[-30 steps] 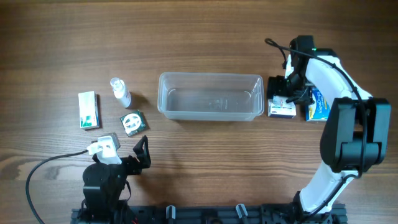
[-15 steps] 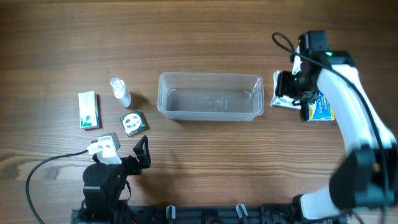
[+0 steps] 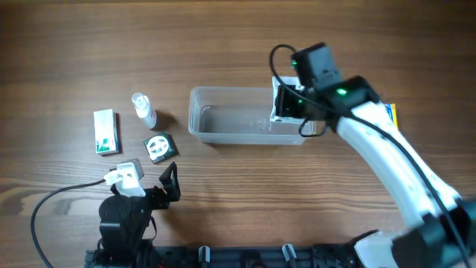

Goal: Pack container
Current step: 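Carry the white box left and lower it into the container's right end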

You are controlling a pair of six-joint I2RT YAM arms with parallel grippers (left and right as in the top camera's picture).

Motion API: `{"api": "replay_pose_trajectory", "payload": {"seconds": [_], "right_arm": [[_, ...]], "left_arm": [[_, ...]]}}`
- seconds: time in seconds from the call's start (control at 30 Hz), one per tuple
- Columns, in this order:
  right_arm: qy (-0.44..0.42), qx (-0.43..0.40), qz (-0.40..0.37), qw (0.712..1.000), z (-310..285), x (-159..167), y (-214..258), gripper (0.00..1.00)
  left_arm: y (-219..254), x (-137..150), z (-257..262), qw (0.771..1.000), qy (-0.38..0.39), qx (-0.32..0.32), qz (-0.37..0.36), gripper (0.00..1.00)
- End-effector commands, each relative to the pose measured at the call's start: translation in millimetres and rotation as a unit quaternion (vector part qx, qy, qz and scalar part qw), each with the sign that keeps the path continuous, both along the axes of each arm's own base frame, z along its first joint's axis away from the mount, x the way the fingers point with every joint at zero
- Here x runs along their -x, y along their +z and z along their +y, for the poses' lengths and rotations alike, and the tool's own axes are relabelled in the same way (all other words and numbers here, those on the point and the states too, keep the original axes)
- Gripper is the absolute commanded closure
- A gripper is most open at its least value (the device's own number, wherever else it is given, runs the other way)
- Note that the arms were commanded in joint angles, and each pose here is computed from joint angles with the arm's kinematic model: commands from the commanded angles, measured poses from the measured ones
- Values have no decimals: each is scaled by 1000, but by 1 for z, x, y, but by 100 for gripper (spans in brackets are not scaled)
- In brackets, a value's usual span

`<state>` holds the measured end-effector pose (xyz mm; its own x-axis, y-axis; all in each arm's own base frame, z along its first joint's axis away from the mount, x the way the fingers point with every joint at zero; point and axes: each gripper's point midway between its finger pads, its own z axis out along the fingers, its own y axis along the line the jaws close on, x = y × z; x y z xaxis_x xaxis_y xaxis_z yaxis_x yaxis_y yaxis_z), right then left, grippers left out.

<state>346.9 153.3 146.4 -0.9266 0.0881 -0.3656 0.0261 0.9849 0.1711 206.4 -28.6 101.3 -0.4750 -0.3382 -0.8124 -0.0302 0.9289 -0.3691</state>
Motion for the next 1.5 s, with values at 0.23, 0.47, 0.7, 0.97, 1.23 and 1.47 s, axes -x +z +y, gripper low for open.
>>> {"api": "replay_pose_trajectory", "payload": {"seconds": [0.23,0.47,0.7,0.97,1.23,1.47], "right_arm": [[-39,89,106,990,-18,0,-93,33],[-34,106,121,986,-23,5,-102,22],[-12,123,72,990,-28,-6,-77,26],[2,38,-7,999,-6,-15,-20,96],[-20,77,126,989,-12,7,-115,96],[-18,93,127,987,-16,4,-122,96]], "left_arm": [[1,0,-1,1000,-4,1,-5,0],[1,0,-1,1000,-4,1,-5,0],[1,0,-1,1000,-4,1,-5,0],[1,0,-1,1000,-4,1,-5,0],[1,0,-1,1000,-4,1,-5,0],[1,0,-1,1000,-4,1,-5,0]]}}
